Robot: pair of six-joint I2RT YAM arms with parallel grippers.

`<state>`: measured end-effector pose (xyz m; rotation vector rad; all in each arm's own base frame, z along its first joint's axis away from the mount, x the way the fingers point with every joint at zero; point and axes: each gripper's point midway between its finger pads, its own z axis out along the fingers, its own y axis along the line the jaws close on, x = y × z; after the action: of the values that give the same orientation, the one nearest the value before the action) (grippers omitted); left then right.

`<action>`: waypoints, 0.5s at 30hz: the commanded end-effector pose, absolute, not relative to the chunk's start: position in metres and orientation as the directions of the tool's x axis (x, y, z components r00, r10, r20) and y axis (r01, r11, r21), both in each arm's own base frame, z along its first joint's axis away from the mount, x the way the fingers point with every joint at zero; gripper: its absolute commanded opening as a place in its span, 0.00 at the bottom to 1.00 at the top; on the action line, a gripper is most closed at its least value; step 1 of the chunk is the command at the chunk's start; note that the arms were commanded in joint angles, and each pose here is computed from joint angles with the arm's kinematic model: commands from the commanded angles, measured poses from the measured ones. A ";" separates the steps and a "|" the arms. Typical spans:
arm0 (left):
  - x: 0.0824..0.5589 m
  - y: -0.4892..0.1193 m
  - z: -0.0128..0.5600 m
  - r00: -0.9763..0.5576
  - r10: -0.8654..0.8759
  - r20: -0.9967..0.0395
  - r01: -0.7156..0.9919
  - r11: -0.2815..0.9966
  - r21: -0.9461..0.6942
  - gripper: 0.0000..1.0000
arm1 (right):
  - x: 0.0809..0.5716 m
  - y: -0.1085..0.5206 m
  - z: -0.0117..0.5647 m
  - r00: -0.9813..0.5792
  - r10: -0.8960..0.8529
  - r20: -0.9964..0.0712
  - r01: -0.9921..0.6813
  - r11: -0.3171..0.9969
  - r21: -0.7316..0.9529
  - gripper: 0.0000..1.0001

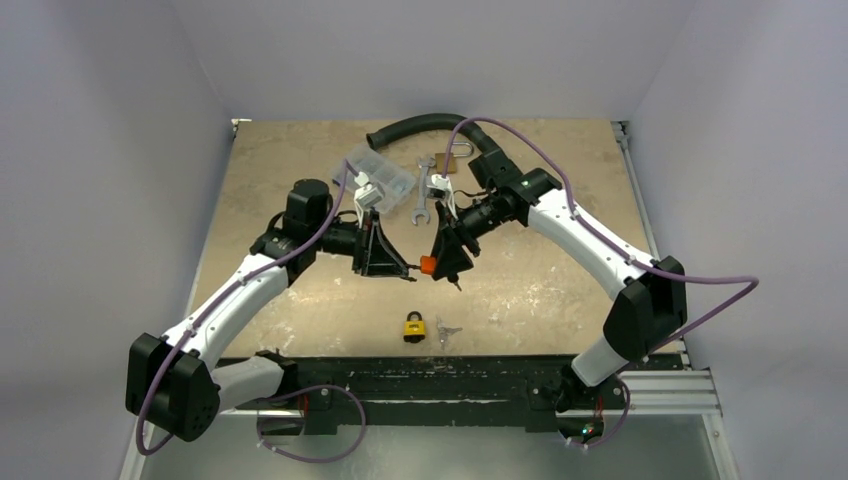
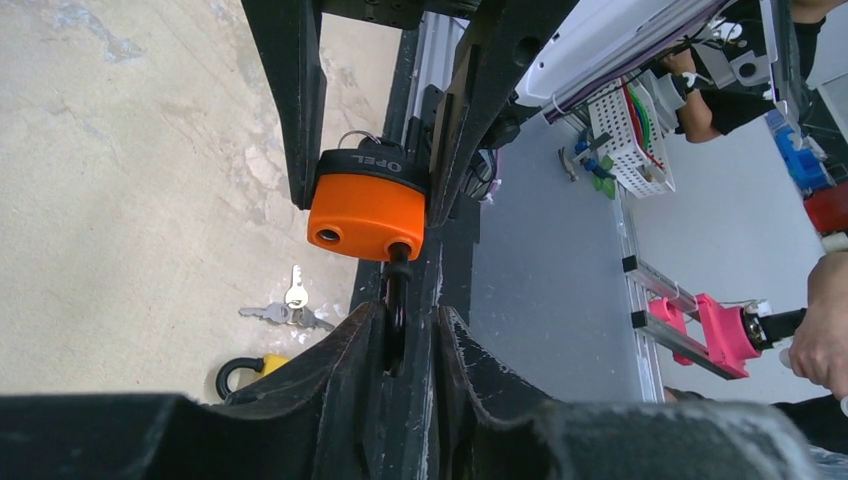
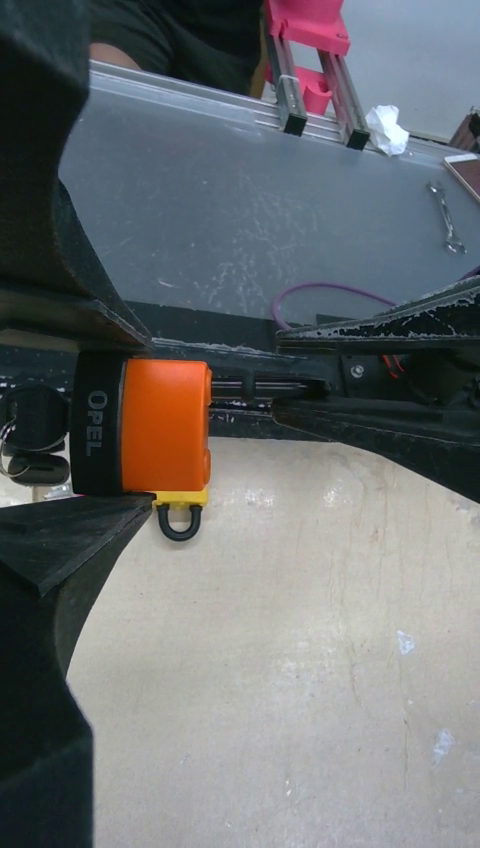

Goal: Lock with the key
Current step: Lock the lock.

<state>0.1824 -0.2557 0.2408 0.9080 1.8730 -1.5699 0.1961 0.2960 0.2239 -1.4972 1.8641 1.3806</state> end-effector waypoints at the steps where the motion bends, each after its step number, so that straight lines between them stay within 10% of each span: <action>1: 0.181 -0.258 0.244 -0.599 0.165 -0.784 0.800 0.072 -0.596 0.27 | 0.194 0.304 0.251 -0.317 -0.465 -0.827 -0.903 -0.118 0.412 0.00; 8: 0.182 -0.260 0.253 -0.597 0.159 -0.786 0.800 0.053 -0.597 0.00 | 0.194 0.304 0.253 -0.318 -0.459 -0.830 -0.901 -0.125 0.415 0.02; 11: 0.184 -0.262 0.262 -0.615 0.150 -0.774 0.786 0.049 -0.616 0.00 | 0.196 0.305 0.253 -0.309 -0.456 -0.835 -0.908 -0.121 0.402 0.54; 15: 0.181 -0.262 0.274 -0.625 0.153 -0.766 0.777 0.030 -0.628 0.00 | 0.206 0.301 0.253 -0.276 -0.467 -0.840 -0.939 -0.054 0.339 0.80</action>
<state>0.1847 -0.2583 0.2416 0.8858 1.9026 -1.5941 0.1961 0.2966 0.2254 -1.4923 1.8638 1.3853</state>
